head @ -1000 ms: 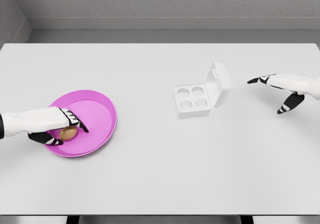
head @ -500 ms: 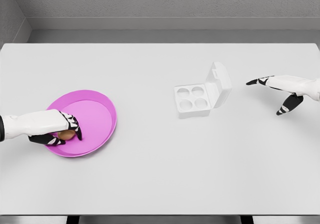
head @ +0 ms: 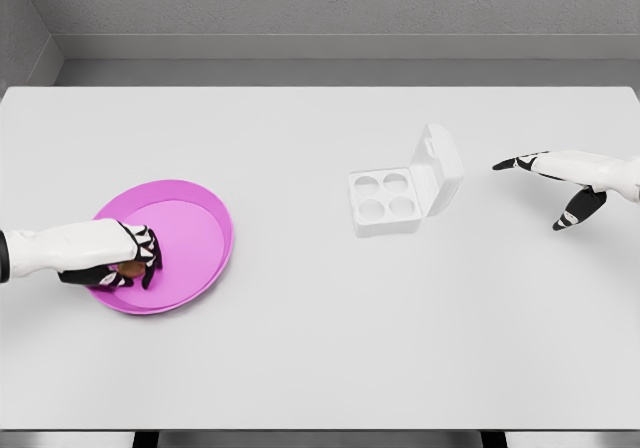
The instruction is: Pack egg into the box and close the box lid
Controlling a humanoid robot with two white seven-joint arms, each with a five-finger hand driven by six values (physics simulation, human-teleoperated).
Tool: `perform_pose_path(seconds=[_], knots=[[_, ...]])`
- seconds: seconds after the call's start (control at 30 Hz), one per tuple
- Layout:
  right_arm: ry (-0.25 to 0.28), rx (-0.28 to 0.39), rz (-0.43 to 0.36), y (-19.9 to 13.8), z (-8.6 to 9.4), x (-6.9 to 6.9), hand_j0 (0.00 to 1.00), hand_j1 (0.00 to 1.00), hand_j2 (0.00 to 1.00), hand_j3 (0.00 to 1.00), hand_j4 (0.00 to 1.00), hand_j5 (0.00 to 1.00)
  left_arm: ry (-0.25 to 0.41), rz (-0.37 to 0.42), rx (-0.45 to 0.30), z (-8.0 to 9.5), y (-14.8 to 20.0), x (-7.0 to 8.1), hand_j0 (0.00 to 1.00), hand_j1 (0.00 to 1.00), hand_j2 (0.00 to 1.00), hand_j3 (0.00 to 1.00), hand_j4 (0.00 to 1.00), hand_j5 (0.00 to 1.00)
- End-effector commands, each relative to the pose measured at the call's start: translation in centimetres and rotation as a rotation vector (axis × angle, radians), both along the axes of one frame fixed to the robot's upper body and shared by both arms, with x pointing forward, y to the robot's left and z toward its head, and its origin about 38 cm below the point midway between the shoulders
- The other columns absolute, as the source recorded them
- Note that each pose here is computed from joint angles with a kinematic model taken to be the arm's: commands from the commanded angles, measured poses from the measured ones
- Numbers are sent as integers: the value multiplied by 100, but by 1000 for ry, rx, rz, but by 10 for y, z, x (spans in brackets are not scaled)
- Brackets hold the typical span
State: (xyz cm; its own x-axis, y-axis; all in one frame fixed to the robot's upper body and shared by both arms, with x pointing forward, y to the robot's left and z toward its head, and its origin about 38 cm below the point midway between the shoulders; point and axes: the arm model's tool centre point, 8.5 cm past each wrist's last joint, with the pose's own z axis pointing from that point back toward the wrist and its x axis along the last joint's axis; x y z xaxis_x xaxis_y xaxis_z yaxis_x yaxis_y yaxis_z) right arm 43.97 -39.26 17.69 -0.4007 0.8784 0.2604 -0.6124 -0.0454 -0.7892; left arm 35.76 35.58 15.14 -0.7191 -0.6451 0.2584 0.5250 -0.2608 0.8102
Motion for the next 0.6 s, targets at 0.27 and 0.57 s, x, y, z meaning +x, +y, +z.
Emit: perform_pose_path(seconds=[0.27,0.57], knots=[[0,3,-2,0,0,0,100,100,100,100,100,100,-43,-24,-44,16,-13,3,34,34,34,34,34,34],[-3,0,-4,-2,2,0,100,100,100,100,100,100,-68,-73,-101,19,-40,4,35,35,35,35,35,35]])
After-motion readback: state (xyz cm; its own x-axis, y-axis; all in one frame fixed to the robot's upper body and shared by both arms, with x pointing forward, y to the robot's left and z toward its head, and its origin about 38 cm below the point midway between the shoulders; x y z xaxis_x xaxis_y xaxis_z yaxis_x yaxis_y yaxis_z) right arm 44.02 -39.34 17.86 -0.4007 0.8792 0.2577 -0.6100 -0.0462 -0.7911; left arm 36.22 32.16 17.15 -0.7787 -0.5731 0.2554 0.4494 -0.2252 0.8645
